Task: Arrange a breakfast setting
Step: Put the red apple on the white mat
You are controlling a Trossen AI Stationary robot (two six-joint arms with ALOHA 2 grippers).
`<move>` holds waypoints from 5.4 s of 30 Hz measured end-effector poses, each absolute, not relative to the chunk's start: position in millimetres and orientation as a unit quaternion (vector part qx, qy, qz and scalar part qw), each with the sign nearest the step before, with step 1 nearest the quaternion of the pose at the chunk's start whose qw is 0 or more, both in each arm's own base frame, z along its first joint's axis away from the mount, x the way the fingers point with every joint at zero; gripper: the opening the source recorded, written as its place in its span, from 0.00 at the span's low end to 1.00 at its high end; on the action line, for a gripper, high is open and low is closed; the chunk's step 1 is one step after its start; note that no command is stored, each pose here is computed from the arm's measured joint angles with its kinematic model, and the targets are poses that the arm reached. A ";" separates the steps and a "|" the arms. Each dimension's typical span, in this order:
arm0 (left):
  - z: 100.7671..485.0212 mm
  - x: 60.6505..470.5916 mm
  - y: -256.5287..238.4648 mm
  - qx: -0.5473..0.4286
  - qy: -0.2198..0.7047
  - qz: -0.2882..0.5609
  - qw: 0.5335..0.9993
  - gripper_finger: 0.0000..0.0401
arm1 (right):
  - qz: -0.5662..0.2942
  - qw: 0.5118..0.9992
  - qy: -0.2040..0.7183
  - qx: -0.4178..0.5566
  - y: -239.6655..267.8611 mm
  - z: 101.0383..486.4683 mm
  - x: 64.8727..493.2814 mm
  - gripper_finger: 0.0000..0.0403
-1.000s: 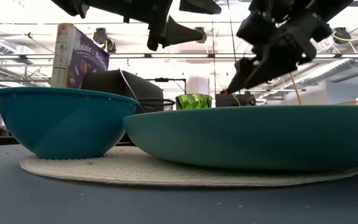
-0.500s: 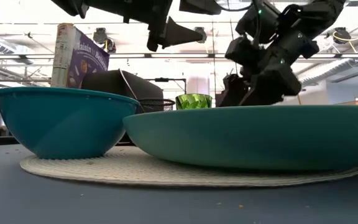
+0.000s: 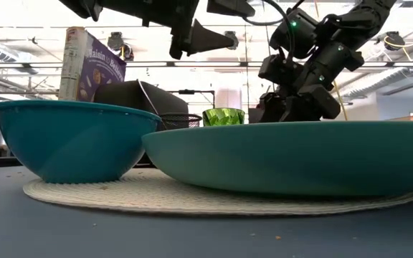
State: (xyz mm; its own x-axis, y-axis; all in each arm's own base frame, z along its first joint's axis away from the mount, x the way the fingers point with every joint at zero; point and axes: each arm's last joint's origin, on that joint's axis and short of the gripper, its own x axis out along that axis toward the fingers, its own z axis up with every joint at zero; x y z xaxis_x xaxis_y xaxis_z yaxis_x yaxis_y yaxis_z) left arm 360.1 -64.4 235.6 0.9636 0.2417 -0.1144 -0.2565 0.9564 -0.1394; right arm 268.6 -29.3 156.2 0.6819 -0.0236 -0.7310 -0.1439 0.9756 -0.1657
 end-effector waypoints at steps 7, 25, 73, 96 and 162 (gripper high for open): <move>235.6 360.1 -64.5 -0.077 0.048 0.126 0.988 0.88 | 0.028 0.912 0.398 -0.099 -33.5 156.2 268.1 0.85; 235.6 360.1 -64.4 -0.078 0.048 0.126 0.988 0.88 | 0.042 0.920 0.386 -0.060 -35.3 157.4 268.9 0.85; 235.6 360.1 -64.5 -0.077 0.048 0.126 0.988 0.88 | 0.002 0.917 0.398 0.000 -47.2 156.2 264.9 0.54; 234.9 360.0 -64.4 -0.079 0.051 0.127 0.987 0.88 | -0.045 0.901 0.388 0.189 -58.0 176.2 247.0 0.54; 235.0 360.1 -64.3 -0.082 0.050 0.127 0.987 0.88 | -0.057 0.808 0.397 0.432 -82.8 149.5 224.1 0.54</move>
